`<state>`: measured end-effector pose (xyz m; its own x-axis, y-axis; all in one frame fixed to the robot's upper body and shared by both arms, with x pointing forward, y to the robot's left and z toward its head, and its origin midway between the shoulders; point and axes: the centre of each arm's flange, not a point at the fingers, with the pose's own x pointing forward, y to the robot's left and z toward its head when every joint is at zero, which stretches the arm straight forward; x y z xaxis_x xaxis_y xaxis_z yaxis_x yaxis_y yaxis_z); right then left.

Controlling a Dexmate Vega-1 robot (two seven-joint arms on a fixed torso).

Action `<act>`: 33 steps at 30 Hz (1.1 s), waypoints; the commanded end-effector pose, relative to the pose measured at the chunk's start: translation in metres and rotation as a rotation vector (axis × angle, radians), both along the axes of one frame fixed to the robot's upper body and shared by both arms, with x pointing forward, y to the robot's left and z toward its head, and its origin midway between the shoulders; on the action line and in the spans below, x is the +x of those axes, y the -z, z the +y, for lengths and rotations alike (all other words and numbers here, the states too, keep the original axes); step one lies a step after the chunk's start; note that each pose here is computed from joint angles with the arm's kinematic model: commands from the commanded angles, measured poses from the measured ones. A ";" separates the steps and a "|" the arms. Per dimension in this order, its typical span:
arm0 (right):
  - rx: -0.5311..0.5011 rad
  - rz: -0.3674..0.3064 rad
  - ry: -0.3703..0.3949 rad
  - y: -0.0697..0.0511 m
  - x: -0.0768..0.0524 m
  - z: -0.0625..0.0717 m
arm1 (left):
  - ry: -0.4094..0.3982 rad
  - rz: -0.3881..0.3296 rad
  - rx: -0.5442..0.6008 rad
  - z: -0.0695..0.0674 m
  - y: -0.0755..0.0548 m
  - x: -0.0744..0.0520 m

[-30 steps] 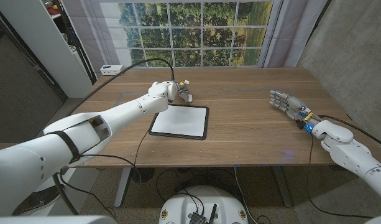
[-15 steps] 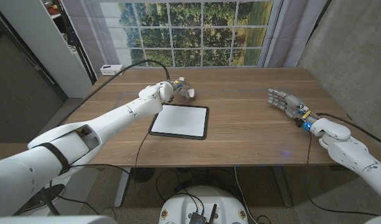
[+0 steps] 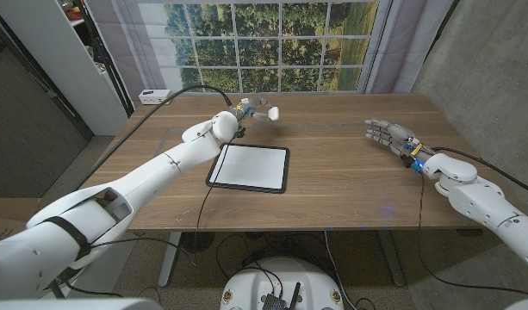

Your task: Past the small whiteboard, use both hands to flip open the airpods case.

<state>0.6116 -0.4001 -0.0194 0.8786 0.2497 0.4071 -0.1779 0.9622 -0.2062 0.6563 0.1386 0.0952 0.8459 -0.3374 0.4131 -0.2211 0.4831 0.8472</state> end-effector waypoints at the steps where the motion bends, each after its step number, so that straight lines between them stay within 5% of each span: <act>1: -0.084 0.058 0.034 -0.028 -0.004 0.038 | 0.144 -0.057 -0.214 -0.003 -0.004 -0.008; 13: -0.196 0.097 0.012 -0.070 -0.002 0.084 | 0.199 -0.084 -0.259 -0.016 -0.002 -0.002; 33: -0.364 0.101 -0.014 -0.118 0.022 0.147 | 0.264 -0.073 -0.227 -0.040 -0.009 0.005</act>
<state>0.6239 -0.2832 0.0728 0.9081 0.3428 0.2404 -0.2164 0.8758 -0.4315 0.6587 0.1122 0.1010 0.7224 -0.3957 0.5671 -0.1508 0.7103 0.6876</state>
